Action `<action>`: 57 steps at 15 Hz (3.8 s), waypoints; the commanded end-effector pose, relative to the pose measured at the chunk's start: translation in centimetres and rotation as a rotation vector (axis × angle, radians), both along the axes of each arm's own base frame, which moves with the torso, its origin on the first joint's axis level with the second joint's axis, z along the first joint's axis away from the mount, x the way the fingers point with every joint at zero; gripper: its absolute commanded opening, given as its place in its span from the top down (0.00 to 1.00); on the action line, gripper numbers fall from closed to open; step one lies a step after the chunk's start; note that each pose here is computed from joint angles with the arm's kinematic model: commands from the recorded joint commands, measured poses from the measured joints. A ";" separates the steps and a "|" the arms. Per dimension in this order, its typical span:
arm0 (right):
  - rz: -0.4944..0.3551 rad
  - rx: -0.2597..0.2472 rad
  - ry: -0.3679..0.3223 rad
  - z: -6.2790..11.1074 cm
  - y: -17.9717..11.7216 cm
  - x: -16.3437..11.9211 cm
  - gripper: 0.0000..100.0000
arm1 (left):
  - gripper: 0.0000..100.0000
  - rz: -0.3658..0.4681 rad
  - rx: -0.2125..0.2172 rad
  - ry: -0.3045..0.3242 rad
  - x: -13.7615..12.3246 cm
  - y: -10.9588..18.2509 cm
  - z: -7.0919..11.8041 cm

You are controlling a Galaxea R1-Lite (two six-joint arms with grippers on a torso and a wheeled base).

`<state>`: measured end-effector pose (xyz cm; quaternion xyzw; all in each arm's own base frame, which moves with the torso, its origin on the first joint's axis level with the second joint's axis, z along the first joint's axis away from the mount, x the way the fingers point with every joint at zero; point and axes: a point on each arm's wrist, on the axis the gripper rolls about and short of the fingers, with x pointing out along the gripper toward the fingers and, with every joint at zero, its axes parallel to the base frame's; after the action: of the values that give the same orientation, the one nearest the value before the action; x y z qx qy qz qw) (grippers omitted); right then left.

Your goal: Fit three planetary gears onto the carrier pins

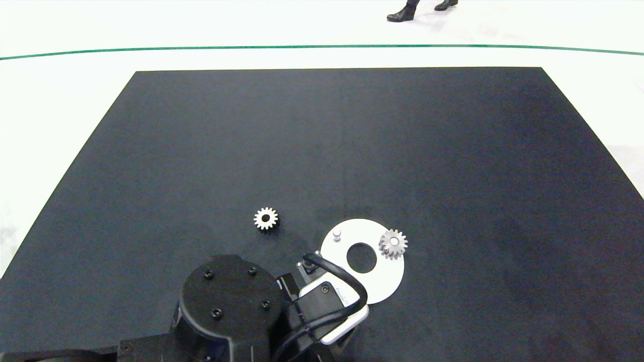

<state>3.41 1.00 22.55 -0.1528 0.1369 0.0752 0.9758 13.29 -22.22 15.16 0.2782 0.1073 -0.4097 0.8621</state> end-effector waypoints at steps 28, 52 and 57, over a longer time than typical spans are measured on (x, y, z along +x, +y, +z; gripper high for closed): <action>0.001 0.039 -0.067 2.0 -0.3 -0.6 0.00 | 0.93 0.048 0.077 -0.006 2.8 -4.2 0.0; 0.001 0.038 -0.065 2.0 -0.3 -0.6 0.00 | 0.93 0.055 0.055 -0.017 3.0 -4.1 -0.7; 0.001 0.037 -0.064 2.0 -0.3 -0.5 0.00 | 0.93 0.051 0.058 -0.014 2.8 -4.2 -1.0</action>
<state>2.86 0.69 24.55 -0.1357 0.1028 0.0742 0.9826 16.13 -26.38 14.25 0.3017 0.1201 -0.3829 0.8649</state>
